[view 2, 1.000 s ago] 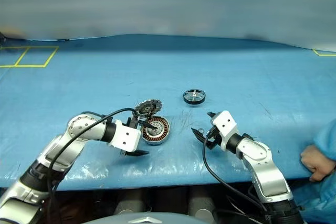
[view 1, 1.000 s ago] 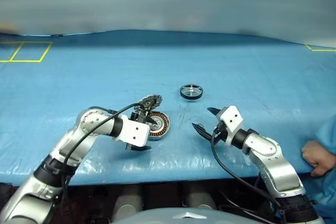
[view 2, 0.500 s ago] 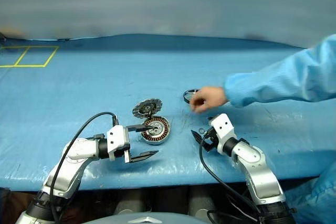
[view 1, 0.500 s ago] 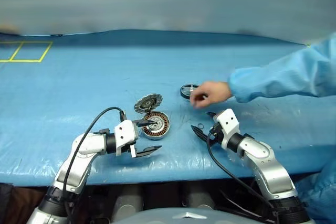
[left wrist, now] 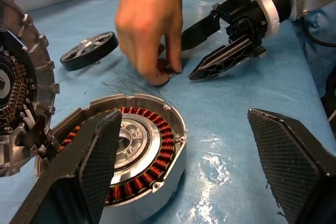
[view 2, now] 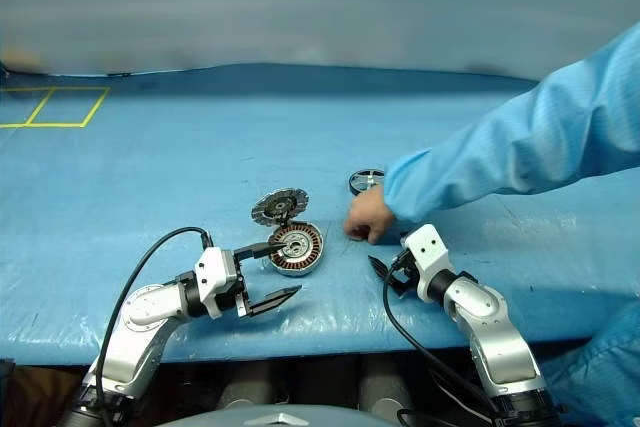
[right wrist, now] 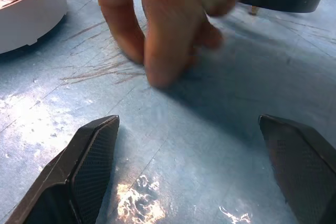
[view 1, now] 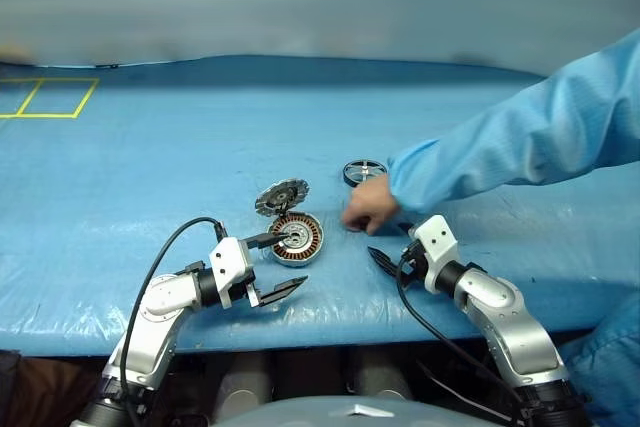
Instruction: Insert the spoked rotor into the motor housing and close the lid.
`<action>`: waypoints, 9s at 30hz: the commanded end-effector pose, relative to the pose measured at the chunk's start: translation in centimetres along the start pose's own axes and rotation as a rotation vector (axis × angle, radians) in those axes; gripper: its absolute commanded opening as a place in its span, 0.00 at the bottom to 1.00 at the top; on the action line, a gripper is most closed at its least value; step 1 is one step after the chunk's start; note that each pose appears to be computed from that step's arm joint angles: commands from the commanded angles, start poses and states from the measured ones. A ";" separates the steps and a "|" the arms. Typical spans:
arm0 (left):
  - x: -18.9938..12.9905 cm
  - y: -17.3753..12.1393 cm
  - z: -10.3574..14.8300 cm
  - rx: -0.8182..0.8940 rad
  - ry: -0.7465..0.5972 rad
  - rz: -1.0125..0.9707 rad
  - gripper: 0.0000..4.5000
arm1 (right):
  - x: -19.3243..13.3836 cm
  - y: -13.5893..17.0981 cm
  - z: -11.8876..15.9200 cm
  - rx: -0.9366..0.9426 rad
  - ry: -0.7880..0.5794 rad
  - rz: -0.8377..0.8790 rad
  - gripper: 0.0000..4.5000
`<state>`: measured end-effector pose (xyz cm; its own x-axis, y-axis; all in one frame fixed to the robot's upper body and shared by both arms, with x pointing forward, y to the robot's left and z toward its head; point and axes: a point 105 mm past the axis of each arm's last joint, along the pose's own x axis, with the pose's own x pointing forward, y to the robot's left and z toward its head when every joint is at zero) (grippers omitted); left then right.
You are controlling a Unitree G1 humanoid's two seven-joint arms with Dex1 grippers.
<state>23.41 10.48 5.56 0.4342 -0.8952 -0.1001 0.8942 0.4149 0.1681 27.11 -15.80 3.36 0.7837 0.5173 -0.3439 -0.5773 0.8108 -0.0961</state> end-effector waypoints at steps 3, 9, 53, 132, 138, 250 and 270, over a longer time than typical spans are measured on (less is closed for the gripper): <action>-0.2 0.6 0.6 0.032 -0.038 0.041 0.91 | -0.2 -0.4 1.4 -0.027 -0.053 -0.002 1.00; -0.4 0.5 0.2 0.024 -0.032 0.050 0.91 | 0.0 0.0 1.5 -0.023 -0.061 0.021 1.00; -2.0 1.2 -0.1 0.021 -0.009 0.099 0.91 | 7.4 2.4 4.5 0.008 -0.125 0.105 1.00; -3.1 0.4 -0.4 -0.013 -0.040 0.167 0.92 | 6.1 11.0 7.0 -0.145 -0.164 0.420 0.17; -3.1 0.4 -0.4 -0.012 -0.035 0.173 0.92 | 6.5 11.1 6.8 -0.153 -0.153 0.424 0.17; -3.0 0.5 -1.0 -0.010 -0.013 0.182 0.92 | 7.1 -2.8 7.8 0.464 -0.153 -0.066 0.60; -3.0 0.4 -1.3 -0.014 -0.003 0.187 0.92 | 7.2 -3.2 6.5 0.395 -0.092 -0.105 0.60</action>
<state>22.60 13.54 4.40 0.5880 -0.8055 -0.0738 0.8052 0.5742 0.1483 35.93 -12.80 6.32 0.8478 0.4311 -0.3087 -0.3691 0.8978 0.2402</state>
